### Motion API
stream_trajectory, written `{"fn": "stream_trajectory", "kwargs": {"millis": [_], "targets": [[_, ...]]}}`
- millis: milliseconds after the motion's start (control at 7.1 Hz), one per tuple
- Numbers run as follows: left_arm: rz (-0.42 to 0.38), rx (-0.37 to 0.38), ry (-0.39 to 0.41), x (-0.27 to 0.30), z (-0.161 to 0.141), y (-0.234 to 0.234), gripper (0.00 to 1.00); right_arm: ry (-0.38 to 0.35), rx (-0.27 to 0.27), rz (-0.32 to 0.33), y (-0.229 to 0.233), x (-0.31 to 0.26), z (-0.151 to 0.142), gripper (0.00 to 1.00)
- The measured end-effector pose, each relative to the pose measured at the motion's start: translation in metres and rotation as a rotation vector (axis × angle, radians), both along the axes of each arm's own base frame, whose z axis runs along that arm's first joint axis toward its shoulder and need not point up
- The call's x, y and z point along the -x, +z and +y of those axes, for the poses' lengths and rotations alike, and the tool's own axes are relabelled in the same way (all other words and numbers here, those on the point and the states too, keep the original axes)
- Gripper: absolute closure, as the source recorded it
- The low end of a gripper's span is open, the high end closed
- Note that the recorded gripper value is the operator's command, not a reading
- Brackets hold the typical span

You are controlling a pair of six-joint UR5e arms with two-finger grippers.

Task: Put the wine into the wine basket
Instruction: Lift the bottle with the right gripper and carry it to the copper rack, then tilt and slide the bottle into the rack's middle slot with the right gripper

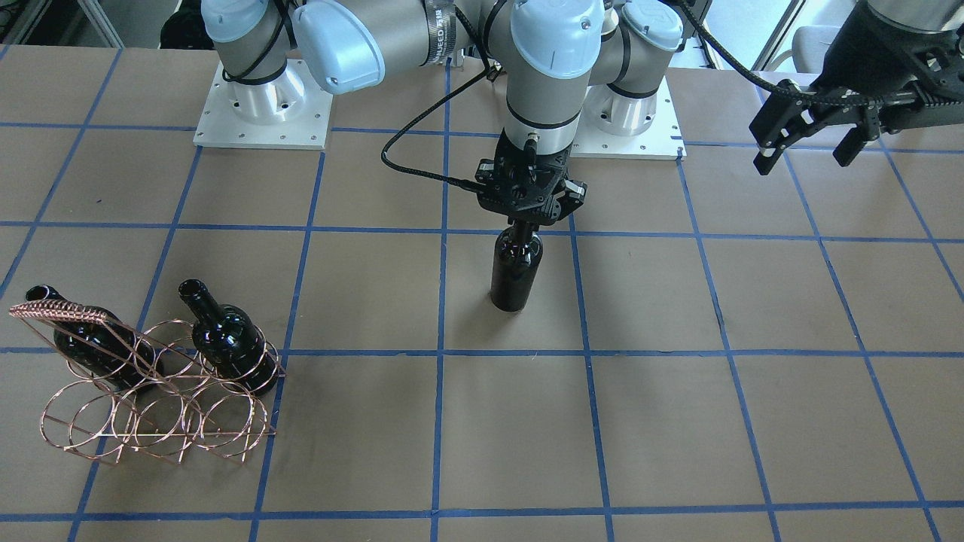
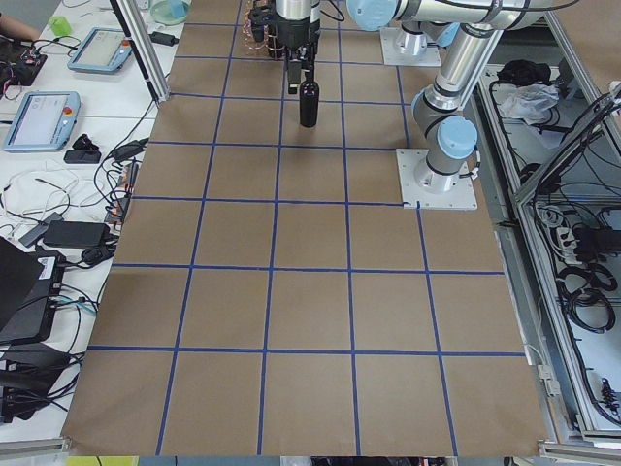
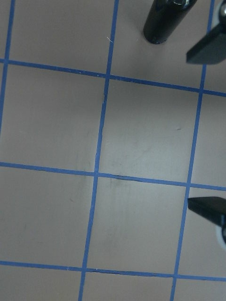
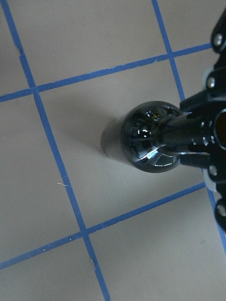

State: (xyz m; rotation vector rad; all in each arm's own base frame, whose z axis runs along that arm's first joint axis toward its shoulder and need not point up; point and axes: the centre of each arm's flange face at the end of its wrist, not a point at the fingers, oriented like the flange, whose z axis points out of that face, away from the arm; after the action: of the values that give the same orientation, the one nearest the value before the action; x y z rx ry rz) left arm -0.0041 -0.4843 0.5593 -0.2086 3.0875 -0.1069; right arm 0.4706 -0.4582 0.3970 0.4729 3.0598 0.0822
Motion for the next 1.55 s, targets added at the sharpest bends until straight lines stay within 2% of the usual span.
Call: {"fn": "stream_trajectory", "kwargs": {"millis": [282,423,705,987,1268,1550], "targets": [[0.008,0.004,-0.01,0.002,0.0,0.001,0.0,-0.004,0.027,-0.014,0.021,0.016,-0.004,0.74],[0.015,0.005,-0.019,0.004,0.0,0.001,0.0,-0.012,0.035,-0.017,0.043,0.043,-0.01,0.73],[0.031,0.004,-0.019,0.013,0.0,-0.002,0.0,0.037,0.003,-0.001,0.089,0.139,-0.025,0.73],[0.061,-0.004,0.014,0.041,0.002,-0.01,0.0,0.124,-0.026,0.001,0.121,0.252,-0.038,0.72],[0.067,-0.012,0.032,0.084,0.008,-0.017,0.0,0.186,-0.05,-0.006,0.133,0.362,-0.051,0.72],[0.066,-0.02,0.051,0.111,0.015,-0.021,0.0,0.245,-0.048,0.014,0.136,0.433,-0.058,0.71]]}}
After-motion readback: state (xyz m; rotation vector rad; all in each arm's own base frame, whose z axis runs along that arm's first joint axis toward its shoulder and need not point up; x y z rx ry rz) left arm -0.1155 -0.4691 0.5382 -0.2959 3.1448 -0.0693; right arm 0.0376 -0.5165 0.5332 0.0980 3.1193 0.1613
